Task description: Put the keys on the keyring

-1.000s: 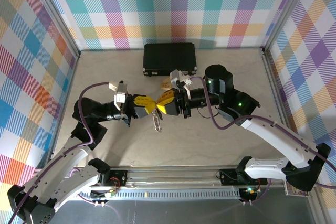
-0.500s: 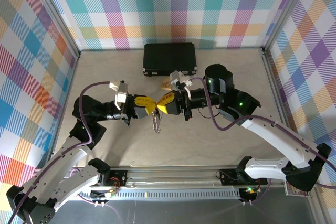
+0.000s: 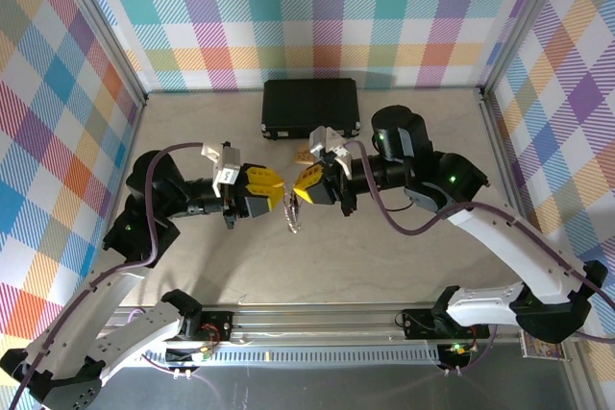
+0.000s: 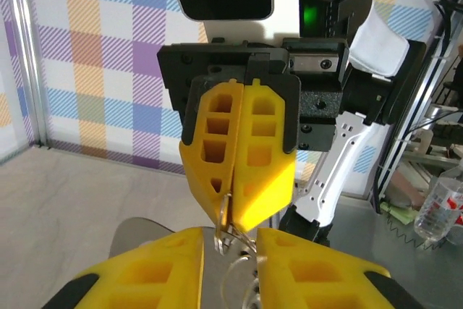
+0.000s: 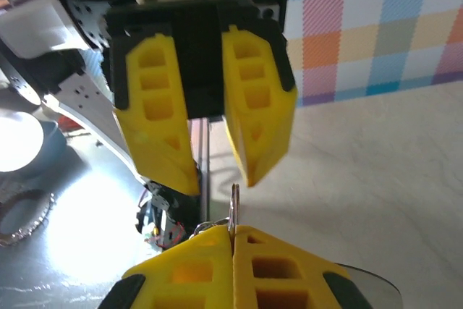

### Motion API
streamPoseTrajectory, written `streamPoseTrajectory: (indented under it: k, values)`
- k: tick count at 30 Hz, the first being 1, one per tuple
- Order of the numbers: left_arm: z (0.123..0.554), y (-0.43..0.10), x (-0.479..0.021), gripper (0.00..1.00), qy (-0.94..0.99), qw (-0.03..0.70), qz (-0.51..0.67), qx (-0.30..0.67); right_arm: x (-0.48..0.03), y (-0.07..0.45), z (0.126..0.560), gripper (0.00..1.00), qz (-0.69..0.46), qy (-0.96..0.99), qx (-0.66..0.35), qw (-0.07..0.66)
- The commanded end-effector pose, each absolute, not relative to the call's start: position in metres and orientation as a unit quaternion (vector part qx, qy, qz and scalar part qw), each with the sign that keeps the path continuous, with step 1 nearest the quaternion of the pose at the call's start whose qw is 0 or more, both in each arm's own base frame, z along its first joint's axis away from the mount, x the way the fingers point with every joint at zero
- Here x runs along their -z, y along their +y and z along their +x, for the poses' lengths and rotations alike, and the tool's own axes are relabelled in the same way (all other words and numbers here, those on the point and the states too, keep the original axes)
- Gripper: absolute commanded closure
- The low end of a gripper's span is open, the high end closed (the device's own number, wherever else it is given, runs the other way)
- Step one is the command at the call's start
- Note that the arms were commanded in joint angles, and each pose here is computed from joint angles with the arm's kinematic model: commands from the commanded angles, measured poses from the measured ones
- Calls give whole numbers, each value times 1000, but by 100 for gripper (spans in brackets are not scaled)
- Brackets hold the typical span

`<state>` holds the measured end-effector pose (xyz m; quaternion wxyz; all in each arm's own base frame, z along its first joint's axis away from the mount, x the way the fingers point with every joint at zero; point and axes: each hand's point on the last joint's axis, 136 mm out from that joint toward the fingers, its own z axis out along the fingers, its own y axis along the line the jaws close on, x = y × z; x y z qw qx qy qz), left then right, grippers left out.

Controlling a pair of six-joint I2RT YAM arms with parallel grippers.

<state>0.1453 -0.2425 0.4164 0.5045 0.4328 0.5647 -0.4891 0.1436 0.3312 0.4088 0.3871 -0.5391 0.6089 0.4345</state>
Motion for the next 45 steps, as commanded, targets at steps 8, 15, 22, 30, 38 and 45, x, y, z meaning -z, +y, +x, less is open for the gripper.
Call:
streamPoseTrajectory:
  k: [8, 15, 22, 30, 38, 45]
  values:
    - [144, -254, -403, 68, 591, 427, 476, 492, -387, 316, 147, 100, -628, 617, -325, 346]
    - [152, -261, -402, 70, 591, 423, 471, 500, -386, 319, 152, 100, -648, 606, -305, 346]
    - [157, -264, -394, 74, 598, 419, 470, 496, -387, 324, 153, 100, -656, 596, -307, 348]
    - [160, -265, -382, 77, 604, 422, 473, 482, -387, 324, 149, 100, -659, 593, -312, 342]
    - [158, -265, -375, 83, 600, 428, 484, 472, -390, 324, 146, 100, -659, 588, -321, 342]
    - [155, -265, -378, 100, 589, 438, 487, 473, -388, 325, 145, 100, -657, 589, -324, 340]
